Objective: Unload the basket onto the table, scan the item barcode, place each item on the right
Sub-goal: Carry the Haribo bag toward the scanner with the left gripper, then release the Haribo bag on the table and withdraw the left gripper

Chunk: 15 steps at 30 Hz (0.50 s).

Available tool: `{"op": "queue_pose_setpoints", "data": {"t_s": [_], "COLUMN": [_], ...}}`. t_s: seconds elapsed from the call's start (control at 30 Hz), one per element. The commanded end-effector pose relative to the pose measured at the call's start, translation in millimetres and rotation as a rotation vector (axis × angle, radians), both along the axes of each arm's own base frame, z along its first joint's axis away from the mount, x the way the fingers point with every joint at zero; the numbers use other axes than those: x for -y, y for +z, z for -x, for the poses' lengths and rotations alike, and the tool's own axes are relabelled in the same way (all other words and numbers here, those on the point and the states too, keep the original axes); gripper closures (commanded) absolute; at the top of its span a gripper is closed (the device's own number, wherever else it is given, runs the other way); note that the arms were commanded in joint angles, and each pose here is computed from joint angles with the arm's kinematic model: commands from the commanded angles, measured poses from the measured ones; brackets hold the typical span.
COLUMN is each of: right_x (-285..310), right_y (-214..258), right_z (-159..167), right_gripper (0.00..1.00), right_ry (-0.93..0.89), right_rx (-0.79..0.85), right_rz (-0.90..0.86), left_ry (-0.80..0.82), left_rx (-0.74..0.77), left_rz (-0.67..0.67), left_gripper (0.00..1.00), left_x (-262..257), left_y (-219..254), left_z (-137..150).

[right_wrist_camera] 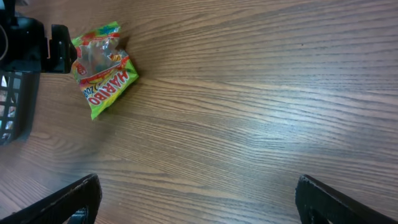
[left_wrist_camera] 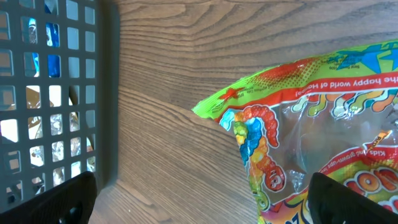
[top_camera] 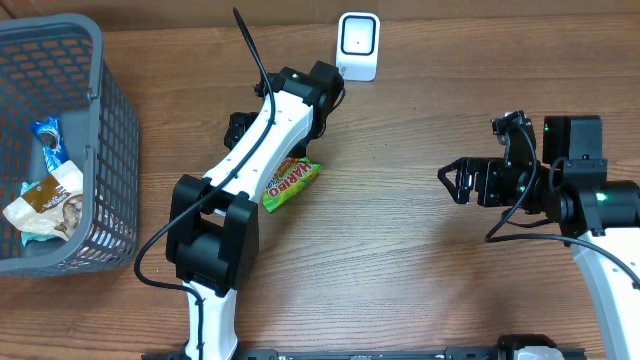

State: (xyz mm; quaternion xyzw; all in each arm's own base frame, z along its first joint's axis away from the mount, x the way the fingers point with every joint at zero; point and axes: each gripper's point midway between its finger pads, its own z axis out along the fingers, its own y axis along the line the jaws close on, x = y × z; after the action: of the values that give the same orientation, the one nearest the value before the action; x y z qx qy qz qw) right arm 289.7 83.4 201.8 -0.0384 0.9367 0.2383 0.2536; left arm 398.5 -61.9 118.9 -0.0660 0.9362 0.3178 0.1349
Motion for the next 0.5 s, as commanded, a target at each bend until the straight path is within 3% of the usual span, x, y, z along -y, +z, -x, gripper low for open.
{"op": "queue_pose_setpoints", "data": {"t_s": [0.0,0.47], "right_x": [-3.9,-3.9], "right_y": [12.5,12.4], "right_z": [-4.0,-3.9], "right_gripper": [0.00,0.00], "right_ry": [0.012,0.012], "right_rx": [0.035,0.035], "right_rz": [-0.009,-0.009], "left_ry": [0.012,0.013], "left_rx": [0.055,0.086], "left_rz": [-0.002,0.025], "left_gripper": [0.00,0.00], "left_x": [2.2,7.1], "left_y": [12.1,27.9], "left_z": [-5.1,-11.7]}}
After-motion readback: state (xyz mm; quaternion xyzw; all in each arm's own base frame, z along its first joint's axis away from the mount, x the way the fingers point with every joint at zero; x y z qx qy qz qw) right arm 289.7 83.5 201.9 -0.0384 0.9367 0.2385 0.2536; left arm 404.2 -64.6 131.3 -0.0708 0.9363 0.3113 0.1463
